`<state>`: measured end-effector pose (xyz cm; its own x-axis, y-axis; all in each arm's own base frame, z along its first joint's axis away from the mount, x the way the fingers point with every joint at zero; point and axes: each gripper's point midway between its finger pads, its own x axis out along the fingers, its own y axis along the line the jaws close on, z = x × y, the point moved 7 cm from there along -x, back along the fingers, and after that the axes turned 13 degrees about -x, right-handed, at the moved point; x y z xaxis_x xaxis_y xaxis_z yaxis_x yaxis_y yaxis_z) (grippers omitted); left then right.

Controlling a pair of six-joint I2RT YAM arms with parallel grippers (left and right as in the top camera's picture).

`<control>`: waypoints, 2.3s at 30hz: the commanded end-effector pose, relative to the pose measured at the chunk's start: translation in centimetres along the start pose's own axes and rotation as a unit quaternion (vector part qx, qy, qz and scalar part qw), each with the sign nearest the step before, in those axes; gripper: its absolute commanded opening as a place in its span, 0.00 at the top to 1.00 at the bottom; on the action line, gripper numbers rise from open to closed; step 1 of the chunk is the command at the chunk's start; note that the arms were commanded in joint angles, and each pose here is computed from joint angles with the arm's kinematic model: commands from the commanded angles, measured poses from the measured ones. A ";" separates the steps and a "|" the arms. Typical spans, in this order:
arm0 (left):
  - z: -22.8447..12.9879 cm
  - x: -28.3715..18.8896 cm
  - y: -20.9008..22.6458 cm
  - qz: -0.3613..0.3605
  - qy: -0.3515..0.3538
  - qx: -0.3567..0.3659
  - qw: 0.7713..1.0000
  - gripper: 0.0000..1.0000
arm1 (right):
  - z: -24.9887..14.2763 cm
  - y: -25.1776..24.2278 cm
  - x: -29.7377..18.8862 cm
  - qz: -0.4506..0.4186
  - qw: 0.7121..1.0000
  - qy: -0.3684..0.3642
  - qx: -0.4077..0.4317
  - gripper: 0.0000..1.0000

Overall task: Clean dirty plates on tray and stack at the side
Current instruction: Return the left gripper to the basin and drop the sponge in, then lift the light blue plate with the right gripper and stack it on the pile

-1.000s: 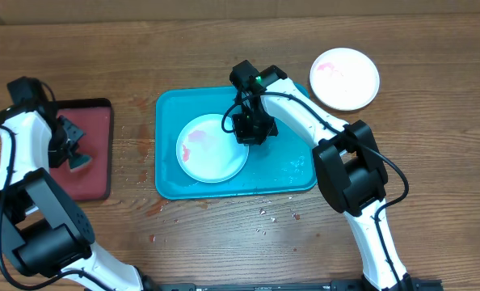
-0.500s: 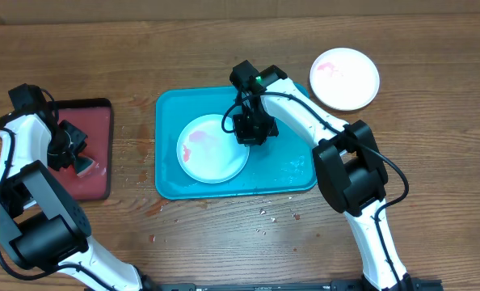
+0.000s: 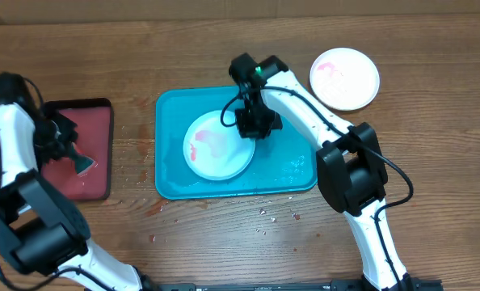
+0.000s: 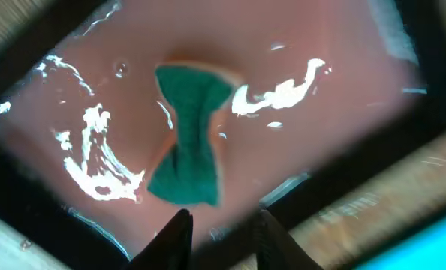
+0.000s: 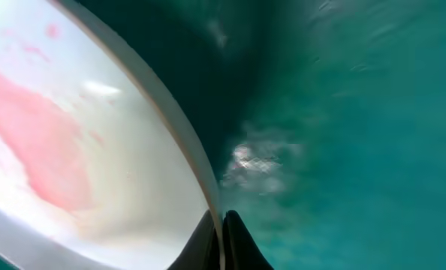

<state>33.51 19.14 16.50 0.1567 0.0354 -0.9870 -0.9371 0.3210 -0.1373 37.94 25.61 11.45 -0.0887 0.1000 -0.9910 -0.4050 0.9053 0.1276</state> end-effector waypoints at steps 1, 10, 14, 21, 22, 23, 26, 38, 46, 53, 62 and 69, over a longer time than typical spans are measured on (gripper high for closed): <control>0.5 -6.3 -1.2 -0.077 -0.035 -0.001 0.996 0.59 | 1.0 0.0 -5.8 -0.088 0.993 -0.078 -0.002 0.96; 0.3 -7.1 -1.2 -0.086 -0.041 0.001 0.995 0.00 | -1.0 1.8 -13.8 -0.353 0.922 -0.158 -0.018 0.96; 0.3 -7.1 -1.3 -0.086 -0.041 0.001 0.995 0.00 | -1.4 3.3 -15.2 -0.440 0.877 -0.189 -0.043 0.96; 0.3 -7.1 -1.3 -0.086 -0.041 0.001 0.995 0.00 | -2.2 6.6 -18.1 -0.579 0.770 -0.256 -0.075 0.96; 0.3 -7.1 -1.3 -0.086 -0.041 0.001 0.995 0.00 | -2.3 7.0 -18.4 -0.592 0.758 -0.263 -0.078 0.96; 0.3 -7.1 -1.3 -0.086 -0.041 0.001 0.995 0.00 | -2.5 7.4 -18.7 -0.603 0.746 -0.270 -0.080 0.96; 0.3 -7.1 -1.3 -0.086 -0.041 0.001 0.995 0.00 | -2.8 8.4 -19.0 -0.621 0.729 -0.270 -0.101 0.96; 0.3 -7.1 -1.3 -0.086 -0.041 0.001 0.995 0.00 | -2.5 7.9 -18.6 -0.608 0.745 -0.253 -0.111 0.96; 0.3 -7.1 -1.3 -0.086 -0.041 0.001 0.995 0.00 | 0.9 -5.2 -16.9 -0.443 0.859 -0.230 0.112 0.96; 0.3 -7.1 -1.3 -0.086 -0.041 0.001 0.995 0.00 | 1.2 -18.1 -15.1 -0.122 0.935 -0.193 0.272 0.96; 0.3 -7.1 -1.3 -0.086 -0.041 0.001 0.995 0.01 | -3.3 -29.5 -14.8 -0.003 0.919 -0.185 0.349 0.96; 0.3 -7.1 -1.3 -0.086 -0.041 0.001 0.995 0.00 | -4.0 -31.3 -13.0 -0.006 0.914 -0.171 0.368 0.96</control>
<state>33.62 18.69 23.42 0.3288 0.0568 -0.9427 -0.8975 0.3296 -0.2932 48.30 -6.64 19.49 0.2208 0.0586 -0.9736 0.3663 0.9201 0.1385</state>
